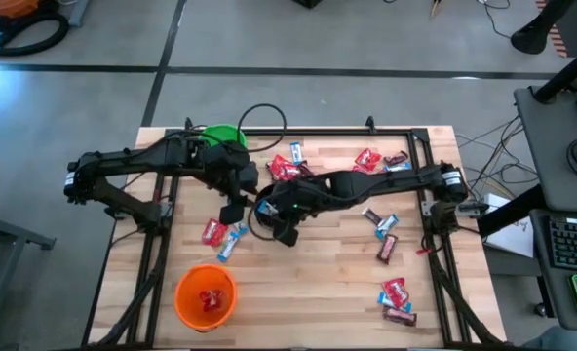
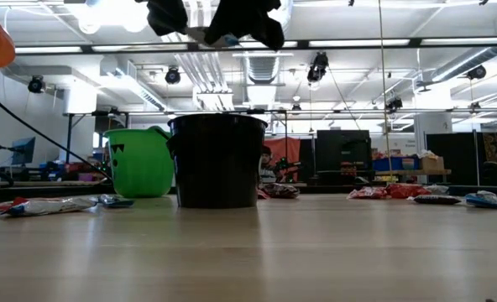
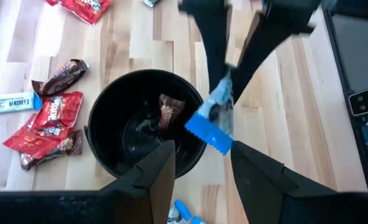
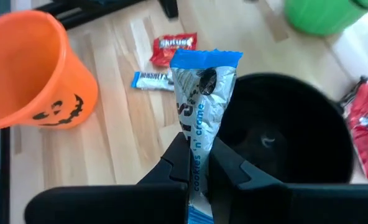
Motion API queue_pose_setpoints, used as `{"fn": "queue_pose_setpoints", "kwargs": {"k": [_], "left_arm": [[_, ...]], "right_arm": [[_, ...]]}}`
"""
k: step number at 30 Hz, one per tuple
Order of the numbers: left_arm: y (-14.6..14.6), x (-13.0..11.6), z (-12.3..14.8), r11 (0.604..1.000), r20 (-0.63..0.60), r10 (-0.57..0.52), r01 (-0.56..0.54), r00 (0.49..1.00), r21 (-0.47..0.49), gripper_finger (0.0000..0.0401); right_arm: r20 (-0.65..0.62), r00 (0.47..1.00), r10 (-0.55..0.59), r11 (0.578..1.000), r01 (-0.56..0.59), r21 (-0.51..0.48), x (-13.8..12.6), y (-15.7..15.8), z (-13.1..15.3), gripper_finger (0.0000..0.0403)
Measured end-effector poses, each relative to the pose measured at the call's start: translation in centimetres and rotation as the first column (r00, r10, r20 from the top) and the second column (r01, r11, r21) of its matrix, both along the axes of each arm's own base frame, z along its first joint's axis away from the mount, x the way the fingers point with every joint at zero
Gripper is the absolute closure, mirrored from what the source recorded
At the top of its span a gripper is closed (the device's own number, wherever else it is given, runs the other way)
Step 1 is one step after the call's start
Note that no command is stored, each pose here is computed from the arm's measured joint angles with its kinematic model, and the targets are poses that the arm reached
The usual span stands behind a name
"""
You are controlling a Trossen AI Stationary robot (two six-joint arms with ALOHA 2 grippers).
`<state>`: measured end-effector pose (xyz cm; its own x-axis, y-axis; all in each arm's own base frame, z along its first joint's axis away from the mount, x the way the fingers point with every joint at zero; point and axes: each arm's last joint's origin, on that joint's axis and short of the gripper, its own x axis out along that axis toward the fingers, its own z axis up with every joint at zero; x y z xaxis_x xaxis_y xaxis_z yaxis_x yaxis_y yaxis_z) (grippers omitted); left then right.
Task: Sort candy
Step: Put the white chocolate into the green bucket
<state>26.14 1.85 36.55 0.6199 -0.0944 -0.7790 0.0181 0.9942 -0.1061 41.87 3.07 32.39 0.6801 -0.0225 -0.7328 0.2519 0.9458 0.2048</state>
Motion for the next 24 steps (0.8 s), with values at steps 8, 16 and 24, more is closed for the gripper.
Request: {"fn": "queue_pose_setpoints", "kwargs": {"k": [8, 16, 24], "left_arm": [[0.3, 0.6, 0.3, 1.0, 0.066, 0.0, 0.001, 0.998, -0.01, 0.0264], [1.0, 1.0, -0.2, 0.997, 0.037, 0.02, -0.017, 0.999, -0.073, 0.0264], [1.4, 1.7, -0.9, 0.989, 0.016, -0.007, 0.01, 1.0, -0.151, 0.0264]], "right_arm": [[0.026, 0.999, 0.02, 0.999, -0.019, -0.03, -0.3, -0.6, 0.8, 0.039], [0.024, 0.999, 0.03, 0.999, -0.029, -0.043, -0.2, -0.6, 0.7, 0.039], [0.041, 0.998, 0.052, 0.997, -0.05, -0.059, -0.2, -0.6, 1.2, 0.039]]}}
